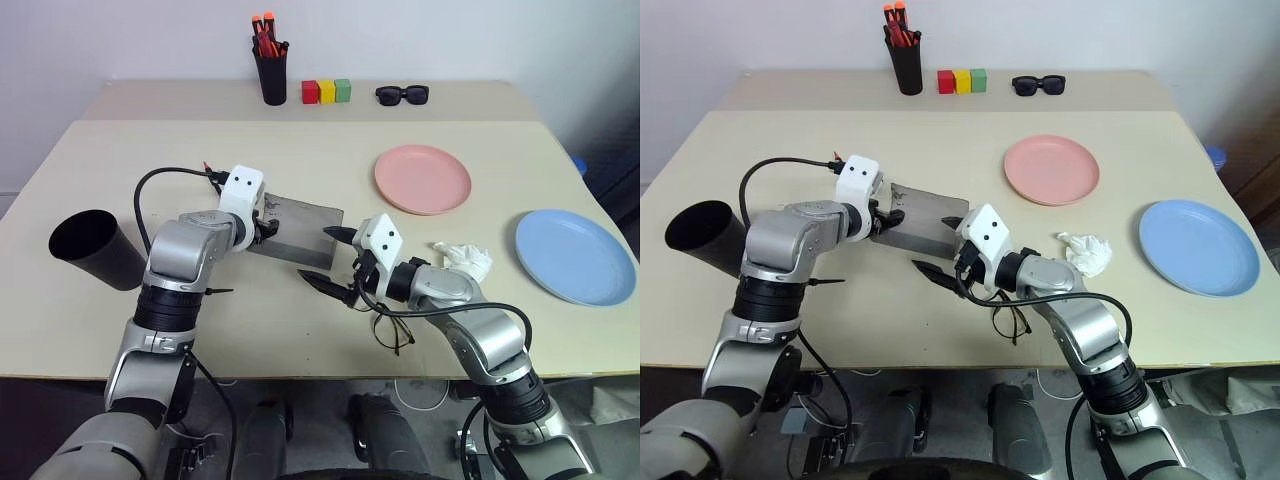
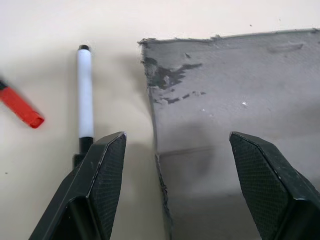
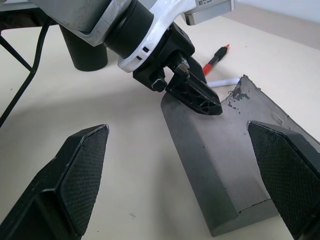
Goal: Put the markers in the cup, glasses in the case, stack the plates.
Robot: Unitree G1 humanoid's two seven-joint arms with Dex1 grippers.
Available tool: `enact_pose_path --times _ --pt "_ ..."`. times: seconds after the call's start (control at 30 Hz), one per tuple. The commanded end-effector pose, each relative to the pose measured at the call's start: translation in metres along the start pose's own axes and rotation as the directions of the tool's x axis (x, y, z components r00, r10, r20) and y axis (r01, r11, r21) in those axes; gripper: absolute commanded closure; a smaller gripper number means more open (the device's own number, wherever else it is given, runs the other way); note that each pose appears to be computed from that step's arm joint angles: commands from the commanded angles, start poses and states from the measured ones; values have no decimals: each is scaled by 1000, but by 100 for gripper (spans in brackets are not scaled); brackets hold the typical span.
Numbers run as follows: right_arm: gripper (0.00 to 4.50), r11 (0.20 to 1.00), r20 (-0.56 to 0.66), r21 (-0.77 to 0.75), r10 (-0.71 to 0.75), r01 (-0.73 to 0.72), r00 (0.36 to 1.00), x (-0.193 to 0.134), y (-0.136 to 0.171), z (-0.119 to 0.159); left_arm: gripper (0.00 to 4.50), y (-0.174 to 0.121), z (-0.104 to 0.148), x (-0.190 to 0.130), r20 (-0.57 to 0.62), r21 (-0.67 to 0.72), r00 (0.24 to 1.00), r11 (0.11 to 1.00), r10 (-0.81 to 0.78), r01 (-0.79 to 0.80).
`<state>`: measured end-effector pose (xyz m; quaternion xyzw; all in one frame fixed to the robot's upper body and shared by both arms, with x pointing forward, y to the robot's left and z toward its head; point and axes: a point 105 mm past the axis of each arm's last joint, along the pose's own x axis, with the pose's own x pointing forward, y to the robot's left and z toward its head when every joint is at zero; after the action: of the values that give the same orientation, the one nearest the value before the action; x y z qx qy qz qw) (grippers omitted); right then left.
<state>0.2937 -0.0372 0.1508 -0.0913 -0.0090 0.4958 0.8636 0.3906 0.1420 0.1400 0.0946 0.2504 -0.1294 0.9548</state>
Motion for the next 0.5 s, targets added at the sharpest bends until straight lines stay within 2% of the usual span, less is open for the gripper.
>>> enact_pose_path --times 0.03,0.2,0.5 --pt "0 1000 39 -22 14 -13 999 2 3 10 115 33 14 -4 50 -68 987 986 155 -152" --pt "0 1000 40 -23 15 -14 999 2 3 10 115 51 3 -3 -5 -128 976 968 218 -217" --pt "0 1000 41 -24 13 -12 999 3 3 10 115 39 -11 5 -57 -202 990 970 125 -134"
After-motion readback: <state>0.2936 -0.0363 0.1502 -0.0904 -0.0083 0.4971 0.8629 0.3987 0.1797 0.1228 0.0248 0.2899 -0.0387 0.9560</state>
